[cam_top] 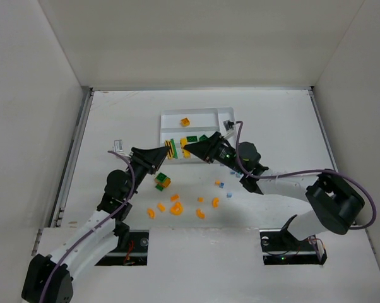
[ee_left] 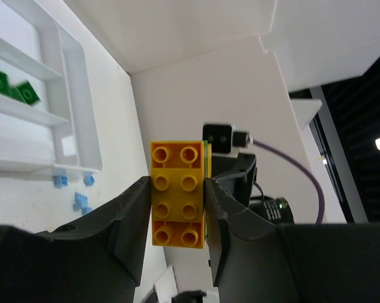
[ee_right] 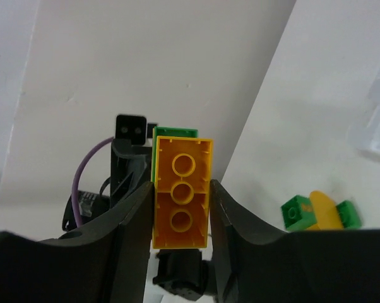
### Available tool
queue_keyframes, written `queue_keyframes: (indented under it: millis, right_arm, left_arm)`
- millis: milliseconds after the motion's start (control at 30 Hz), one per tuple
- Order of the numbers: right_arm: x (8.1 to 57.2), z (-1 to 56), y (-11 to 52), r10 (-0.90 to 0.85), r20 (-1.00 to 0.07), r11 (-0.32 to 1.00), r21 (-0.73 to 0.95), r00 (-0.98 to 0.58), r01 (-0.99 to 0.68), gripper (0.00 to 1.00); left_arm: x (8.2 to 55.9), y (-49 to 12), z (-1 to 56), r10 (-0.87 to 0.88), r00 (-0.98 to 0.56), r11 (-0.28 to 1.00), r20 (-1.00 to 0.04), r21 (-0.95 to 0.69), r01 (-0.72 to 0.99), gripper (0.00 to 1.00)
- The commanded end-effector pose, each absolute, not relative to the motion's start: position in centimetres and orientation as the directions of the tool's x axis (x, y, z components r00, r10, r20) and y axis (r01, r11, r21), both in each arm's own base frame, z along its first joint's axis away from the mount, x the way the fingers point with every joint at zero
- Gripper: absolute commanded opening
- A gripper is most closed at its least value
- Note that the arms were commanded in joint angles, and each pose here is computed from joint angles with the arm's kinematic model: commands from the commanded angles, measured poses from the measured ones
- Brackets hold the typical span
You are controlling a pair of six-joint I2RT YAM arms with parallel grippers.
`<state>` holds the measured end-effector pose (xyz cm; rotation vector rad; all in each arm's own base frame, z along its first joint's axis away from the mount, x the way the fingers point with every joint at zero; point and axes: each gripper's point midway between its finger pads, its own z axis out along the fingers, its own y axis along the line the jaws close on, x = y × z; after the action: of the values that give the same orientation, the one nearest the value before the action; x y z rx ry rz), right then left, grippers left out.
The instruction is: Sort the legos into containers by color
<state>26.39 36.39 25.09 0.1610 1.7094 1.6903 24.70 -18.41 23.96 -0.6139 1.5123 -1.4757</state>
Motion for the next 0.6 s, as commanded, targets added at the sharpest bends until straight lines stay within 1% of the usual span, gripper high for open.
queue_keyframes:
  millis: [0, 200, 333, 433, 567]
  right_arm:
    - [29.1, 26.6, 33.0, 0.648, -0.414, 0.163, 0.895, -0.639, -0.414, 0.34]
    - [29.9, 26.5, 31.8, 0.662, -0.417, 0.178, 0.894, -0.623, -0.41, 0.34]
    - [30.9, 25.2, 31.7, 0.651, -0.436, 0.226, 0.893, -0.622, -0.39, 0.34]
    - [32.9, 23.8, 31.7, 0.632, -0.473, 0.31, 0.88, -0.614, -0.359, 0.34]
    - [37.0, 20.8, 30.4, 0.577, -0.56, 0.52, 0.813, -0.594, -0.262, 0.34]
  left_arm:
    - [26.3, -15.6, 25.4, -0.909, -0.336, 0.164, -0.248, -0.951, 0.261, 0.11]
    - [26.7, -15.1, 25.5, -0.91, -0.327, 0.171, -0.254, -0.95, 0.262, 0.1]
    - [27.1, -15.2, 25.4, -0.909, -0.326, 0.178, -0.258, -0.951, 0.253, 0.11]
    - [27.2, -15.6, 25.5, -0.906, -0.336, 0.175, -0.259, -0.949, 0.261, 0.11]
    - [27.3, -16.1, 24.9, -0.896, -0.349, 0.191, -0.274, -0.948, 0.256, 0.13]
